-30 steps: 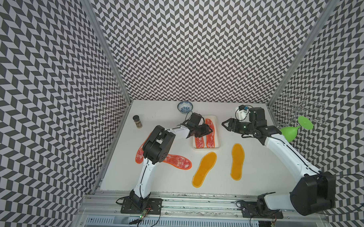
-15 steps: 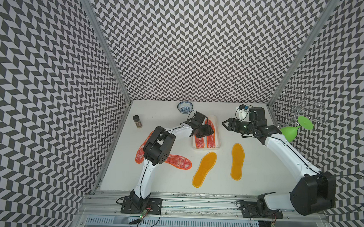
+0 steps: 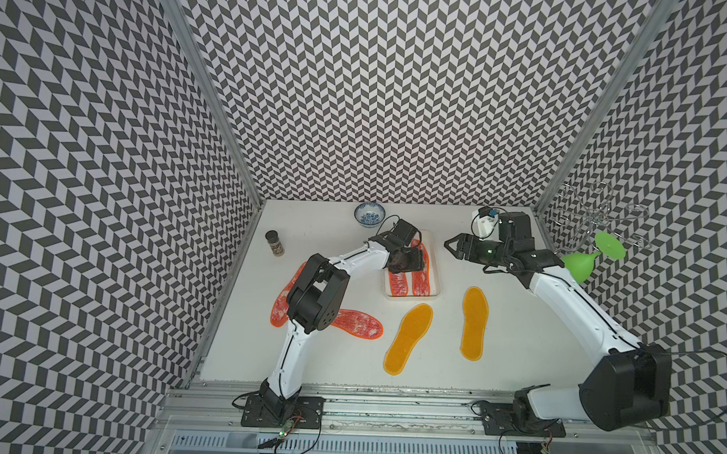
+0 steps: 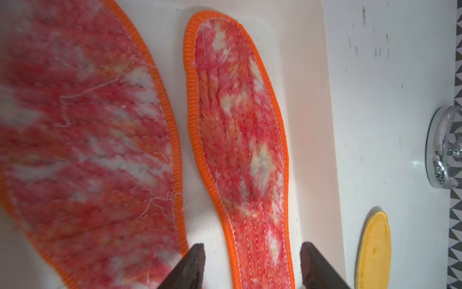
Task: Put the insoles into the storage box
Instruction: Place the insole in the storage box, then pick up the insole from the center of the board.
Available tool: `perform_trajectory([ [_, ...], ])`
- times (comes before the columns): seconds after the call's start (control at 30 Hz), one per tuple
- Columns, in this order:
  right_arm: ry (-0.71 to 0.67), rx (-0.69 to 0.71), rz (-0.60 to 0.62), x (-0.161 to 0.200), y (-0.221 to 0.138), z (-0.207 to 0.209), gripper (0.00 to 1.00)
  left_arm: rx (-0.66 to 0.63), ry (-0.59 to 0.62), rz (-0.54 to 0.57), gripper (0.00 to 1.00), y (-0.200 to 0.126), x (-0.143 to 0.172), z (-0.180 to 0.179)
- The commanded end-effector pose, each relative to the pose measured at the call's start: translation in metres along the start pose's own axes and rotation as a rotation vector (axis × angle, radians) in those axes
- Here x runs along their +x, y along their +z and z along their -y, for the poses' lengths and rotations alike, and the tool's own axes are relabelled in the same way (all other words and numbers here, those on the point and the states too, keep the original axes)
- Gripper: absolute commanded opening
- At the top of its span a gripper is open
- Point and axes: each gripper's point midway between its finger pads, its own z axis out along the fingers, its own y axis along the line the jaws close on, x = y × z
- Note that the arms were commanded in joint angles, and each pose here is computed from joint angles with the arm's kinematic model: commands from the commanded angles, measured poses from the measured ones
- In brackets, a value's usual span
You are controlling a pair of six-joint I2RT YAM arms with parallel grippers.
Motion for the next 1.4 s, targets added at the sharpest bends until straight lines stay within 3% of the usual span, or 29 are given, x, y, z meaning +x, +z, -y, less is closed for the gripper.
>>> perform_trajectory([
  [0.0, -0.04, -0.015, 0.04, -0.014, -0.006, -0.006, 0.7, -0.04, 0.088, 0.077, 0.65, -0.058, -0.015, 0.009],
  [0.27, -0.054, -0.106, 0.004, 0.003, -0.006, -0.022, 0.74, -0.179, 0.144, 0.104, 0.64, -0.138, 0.004, -0.052],
  [0.5, -0.087, -0.128, -0.034, 0.025, -0.003, -0.04, 0.79, -0.28, 0.05, 0.132, 0.63, -0.191, 0.024, -0.107],
  [0.73, -0.102, -0.133, -0.075, 0.048, 0.001, -0.055, 0.83, -0.365, -0.067, 0.138, 0.63, -0.214, 0.053, -0.143],
  [0.97, -0.103, -0.136, -0.097, 0.061, 0.001, -0.061, 0.89, -0.418, -0.065, 0.142, 0.66, -0.223, 0.071, -0.158],
  [1.07, -0.107, -0.133, -0.104, 0.065, 0.001, -0.062, 0.9, -0.424, -0.05, 0.14, 0.8, -0.228, 0.075, -0.159],
  [1.27, -0.102, -0.133, -0.112, 0.071, 0.001, -0.063, 0.92, -0.44, -0.014, 0.129, 0.86, -0.235, 0.078, -0.161],
  [1.37, -0.107, -0.131, -0.107, 0.07, -0.001, -0.064, 0.92, -0.456, -0.002, 0.132, 0.98, -0.24, 0.076, -0.163],
])
